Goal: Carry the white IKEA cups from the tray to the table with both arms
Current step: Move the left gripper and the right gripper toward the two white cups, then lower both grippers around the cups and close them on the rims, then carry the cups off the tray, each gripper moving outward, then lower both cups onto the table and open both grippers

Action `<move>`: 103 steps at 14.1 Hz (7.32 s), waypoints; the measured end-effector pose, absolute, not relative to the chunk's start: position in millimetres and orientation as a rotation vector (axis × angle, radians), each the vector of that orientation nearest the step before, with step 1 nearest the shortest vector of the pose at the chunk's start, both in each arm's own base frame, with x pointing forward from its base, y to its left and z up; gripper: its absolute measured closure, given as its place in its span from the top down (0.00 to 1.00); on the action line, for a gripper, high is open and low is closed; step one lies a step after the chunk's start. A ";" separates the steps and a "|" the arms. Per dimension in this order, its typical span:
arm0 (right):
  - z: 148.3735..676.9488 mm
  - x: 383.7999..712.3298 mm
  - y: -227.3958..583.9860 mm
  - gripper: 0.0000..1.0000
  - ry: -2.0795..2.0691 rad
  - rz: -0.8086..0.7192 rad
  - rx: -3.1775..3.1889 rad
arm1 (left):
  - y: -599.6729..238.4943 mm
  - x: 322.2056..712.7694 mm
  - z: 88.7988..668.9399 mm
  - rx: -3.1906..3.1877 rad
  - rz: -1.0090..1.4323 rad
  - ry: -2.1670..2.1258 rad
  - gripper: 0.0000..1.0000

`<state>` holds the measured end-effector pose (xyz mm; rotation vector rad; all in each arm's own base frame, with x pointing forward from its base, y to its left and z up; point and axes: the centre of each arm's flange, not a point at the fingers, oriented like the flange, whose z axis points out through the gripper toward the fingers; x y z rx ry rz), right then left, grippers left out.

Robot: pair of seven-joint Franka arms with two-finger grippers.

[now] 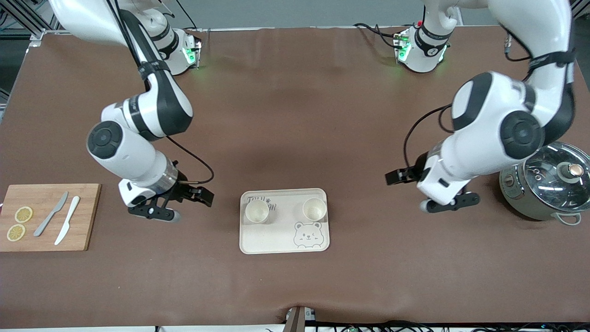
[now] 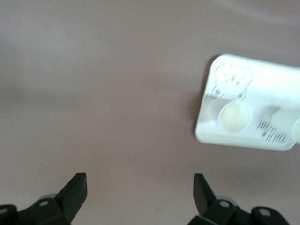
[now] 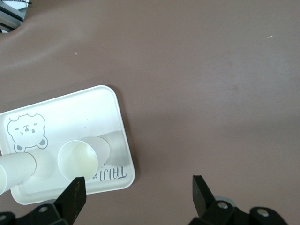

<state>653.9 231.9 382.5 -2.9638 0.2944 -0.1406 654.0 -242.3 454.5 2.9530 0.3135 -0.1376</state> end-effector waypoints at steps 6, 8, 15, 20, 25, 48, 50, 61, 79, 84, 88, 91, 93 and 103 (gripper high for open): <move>335.5 645.1 288.8 1.00 0.311 -0.176 -2.960 | -310.6 657.6 377.4 2.964 -0.072 0.364 1.00; 312.2 640.8 310.2 1.00 0.323 -0.195 -2.946 | -328.4 655.8 356.3 2.975 -0.044 0.382 1.00; 260.0 638.4 325.3 1.00 0.269 -0.224 -2.979 | -365.8 651.2 307.9 2.943 0.011 0.440 1.00; 236.3 638.7 324.9 1.00 0.249 -0.235 -2.994 | -387.3 648.6 260.2 2.912 0.072 0.495 1.00; 222.0 638.5 325.9 1.00 0.246 -0.240 -2.993 | -397.3 645.9 234.0 2.888 0.097 0.514 1.00; 243.1 651.8 331.8 0.03 0.328 -0.256 -2.943 | -405.0 649.1 242.8 2.870 0.150 0.546 0.03; 260.2 657.6 333.8 0.03 0.342 -0.188 -2.965 | -400.3 654.9 253.4 2.866 0.172 0.555 0.03; 355.2 722.2 91.4 0.03 -0.074 -0.046 -3.061 | -310.6 688.6 342.1 2.897 0.144 0.734 0.03; 247.9 740.7 -20.6 0.03 -0.280 -0.136 -3.057 | -84.4 723.8 307.6 3.119 -0.046 0.616 0.03; 221.8 741.9 -22.4 0.03 -0.278 -0.158 -3.060 | -33.6 723.5 285.1 3.190 -0.050 0.585 0.03; 219.8 742.3 -22.5 0.03 -0.278 -0.165 -3.061 | -16.8 727.7 260.6 3.185 -0.017 0.578 0.03; 220.1 742.7 -21.6 0.07 -0.280 -0.170 -3.060 | -10.0 728.0 247.1 3.182 -0.027 0.589 0.03; 220.1 742.7 -21.7 0.20 -0.279 -0.170 -3.060 | -10.0 728.3 247.6 3.181 -0.025 0.589 0.07; 219.4 742.6 -28.5 1.00 -0.266 -0.173 -3.062 | -8.9 730.7 252.9 3.179 -0.006 0.584 1.00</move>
